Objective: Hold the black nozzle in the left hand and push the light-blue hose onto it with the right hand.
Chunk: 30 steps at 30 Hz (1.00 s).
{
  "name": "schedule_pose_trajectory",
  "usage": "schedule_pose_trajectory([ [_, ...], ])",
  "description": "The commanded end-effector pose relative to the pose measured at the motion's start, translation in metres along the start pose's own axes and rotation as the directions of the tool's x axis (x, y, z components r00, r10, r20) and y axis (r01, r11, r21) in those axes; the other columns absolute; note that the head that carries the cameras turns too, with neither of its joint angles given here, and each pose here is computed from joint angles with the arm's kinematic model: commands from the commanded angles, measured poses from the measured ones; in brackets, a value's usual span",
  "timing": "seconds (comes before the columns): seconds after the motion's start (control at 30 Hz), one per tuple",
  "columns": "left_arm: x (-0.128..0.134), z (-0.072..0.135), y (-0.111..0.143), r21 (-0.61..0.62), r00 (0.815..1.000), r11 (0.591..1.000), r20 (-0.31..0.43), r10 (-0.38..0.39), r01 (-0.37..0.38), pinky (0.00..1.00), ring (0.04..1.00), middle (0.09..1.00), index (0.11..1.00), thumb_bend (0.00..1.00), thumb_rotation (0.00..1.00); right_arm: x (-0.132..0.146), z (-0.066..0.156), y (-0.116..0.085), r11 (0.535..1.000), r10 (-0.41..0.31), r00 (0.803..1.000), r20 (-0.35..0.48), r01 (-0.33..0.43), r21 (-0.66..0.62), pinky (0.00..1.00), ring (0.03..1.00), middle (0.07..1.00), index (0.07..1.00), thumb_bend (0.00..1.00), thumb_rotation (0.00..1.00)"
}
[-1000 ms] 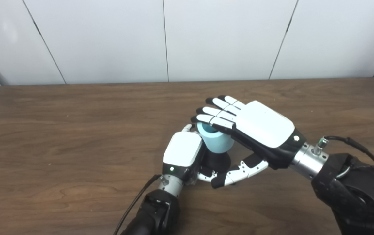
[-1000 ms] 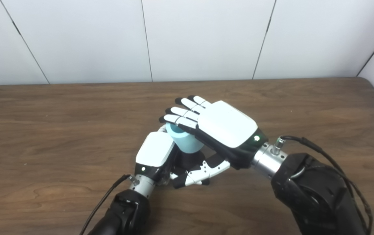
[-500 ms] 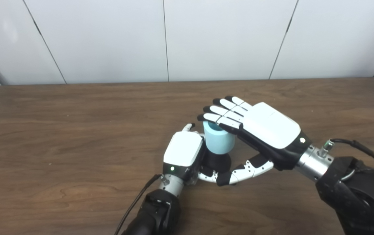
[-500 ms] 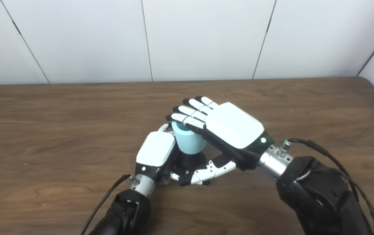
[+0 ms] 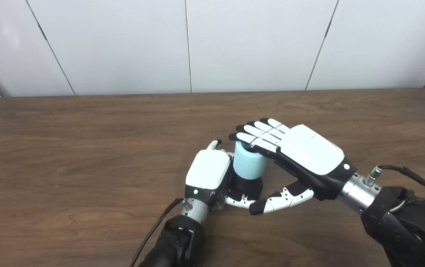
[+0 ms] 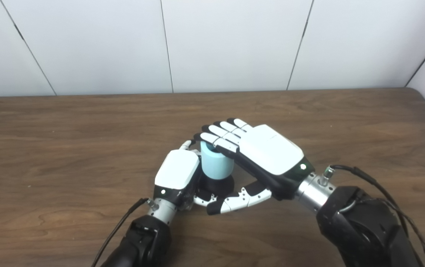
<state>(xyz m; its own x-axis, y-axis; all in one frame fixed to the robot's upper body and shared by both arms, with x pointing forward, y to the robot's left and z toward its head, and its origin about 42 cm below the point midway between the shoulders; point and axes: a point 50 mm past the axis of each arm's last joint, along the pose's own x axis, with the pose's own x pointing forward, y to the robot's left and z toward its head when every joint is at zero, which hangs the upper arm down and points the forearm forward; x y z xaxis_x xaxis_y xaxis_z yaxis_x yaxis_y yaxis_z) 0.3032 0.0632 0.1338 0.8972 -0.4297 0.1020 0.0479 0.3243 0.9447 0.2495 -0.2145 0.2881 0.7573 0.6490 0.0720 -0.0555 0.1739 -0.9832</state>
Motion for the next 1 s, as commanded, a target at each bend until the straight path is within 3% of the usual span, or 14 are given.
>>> schedule_pose_trajectory([
  [0.0,-0.008,-0.005,-0.013,0.005,0.995,0.996,-0.027,-0.094,0.094,0.92,0.624,0.511,0.472,0.52,0.00,-0.001,-0.006,-0.002,1.000,0.003,1.000,-0.015,-0.003,0.008,0.98,0.955,0.942,0.914,0.62,1.00],
  [0.97,-0.009,-0.008,-0.011,0.027,0.994,0.994,-0.027,-0.106,0.107,0.91,0.628,0.514,0.472,0.52,0.00,-0.001,-0.017,0.004,0.999,-0.020,0.999,-0.029,0.021,0.032,0.96,0.957,0.956,0.925,0.62,1.00],
])
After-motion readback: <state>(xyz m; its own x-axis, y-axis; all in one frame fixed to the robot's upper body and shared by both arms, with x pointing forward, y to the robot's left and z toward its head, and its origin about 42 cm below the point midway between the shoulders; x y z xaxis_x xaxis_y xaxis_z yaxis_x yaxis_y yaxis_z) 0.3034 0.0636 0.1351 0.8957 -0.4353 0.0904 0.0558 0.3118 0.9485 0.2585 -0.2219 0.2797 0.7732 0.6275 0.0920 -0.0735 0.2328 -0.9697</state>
